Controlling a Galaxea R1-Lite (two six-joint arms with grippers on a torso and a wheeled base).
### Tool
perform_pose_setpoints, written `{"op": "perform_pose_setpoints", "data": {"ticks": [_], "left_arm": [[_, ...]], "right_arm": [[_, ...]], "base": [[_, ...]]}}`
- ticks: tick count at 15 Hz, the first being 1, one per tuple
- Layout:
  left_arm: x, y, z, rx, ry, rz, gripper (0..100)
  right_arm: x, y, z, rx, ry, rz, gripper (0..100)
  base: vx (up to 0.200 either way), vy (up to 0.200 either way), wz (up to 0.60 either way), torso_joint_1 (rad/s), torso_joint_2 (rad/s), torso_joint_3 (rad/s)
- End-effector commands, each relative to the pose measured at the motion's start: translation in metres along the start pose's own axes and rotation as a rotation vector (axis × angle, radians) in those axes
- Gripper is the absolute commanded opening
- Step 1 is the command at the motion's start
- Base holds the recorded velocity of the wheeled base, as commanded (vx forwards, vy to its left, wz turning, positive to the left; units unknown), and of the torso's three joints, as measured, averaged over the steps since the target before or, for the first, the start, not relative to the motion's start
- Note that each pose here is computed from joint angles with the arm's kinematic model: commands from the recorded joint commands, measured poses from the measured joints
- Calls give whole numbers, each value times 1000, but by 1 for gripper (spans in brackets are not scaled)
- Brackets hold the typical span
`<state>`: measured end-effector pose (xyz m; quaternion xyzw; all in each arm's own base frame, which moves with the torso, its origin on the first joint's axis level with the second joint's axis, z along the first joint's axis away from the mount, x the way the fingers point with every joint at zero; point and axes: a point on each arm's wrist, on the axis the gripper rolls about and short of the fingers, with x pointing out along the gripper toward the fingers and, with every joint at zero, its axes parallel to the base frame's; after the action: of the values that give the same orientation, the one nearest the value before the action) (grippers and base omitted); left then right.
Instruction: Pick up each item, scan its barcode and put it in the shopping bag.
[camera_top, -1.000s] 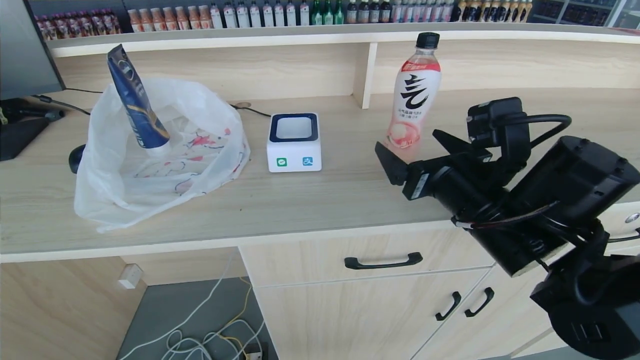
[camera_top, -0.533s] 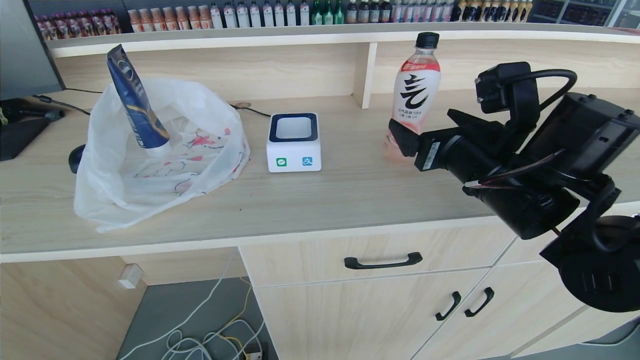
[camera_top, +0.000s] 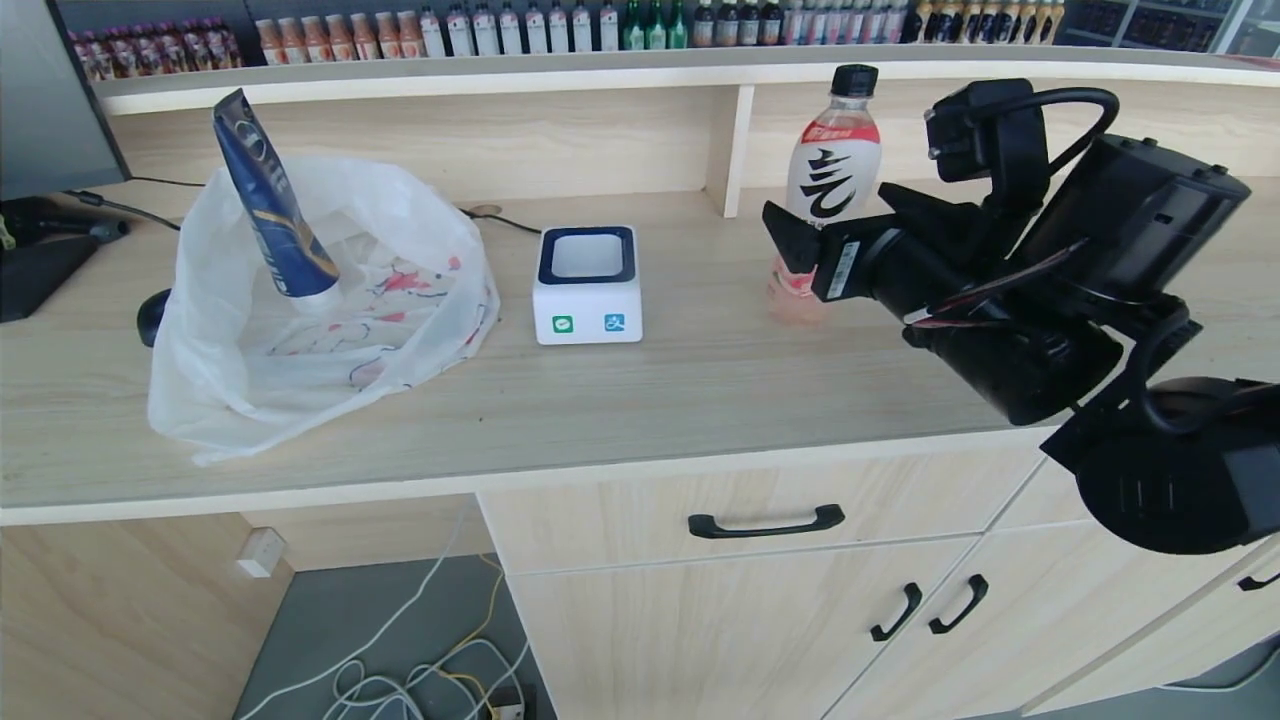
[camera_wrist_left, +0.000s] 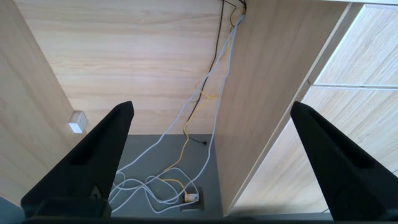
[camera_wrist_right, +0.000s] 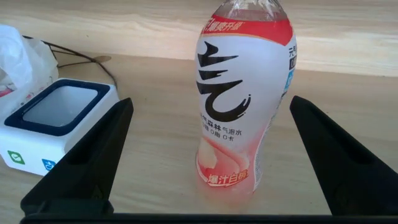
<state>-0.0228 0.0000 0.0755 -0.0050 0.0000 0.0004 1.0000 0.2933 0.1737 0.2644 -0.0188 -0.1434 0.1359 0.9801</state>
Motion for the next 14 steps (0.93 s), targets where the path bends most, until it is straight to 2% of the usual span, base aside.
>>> {"op": "perform_pose_setpoints", "data": {"ticks": [1,14], "left_arm": [[0,0,0,-1,0,1,100],[0,0,0,-1,0,-1,100]], "right_arm": [[12,-2,-8,-8,9,-15,100],[48,-2,-22,-13,14,-39,100]], "base": [[0,0,0,0,0,0],[0,0,0,0,0,0]]}}
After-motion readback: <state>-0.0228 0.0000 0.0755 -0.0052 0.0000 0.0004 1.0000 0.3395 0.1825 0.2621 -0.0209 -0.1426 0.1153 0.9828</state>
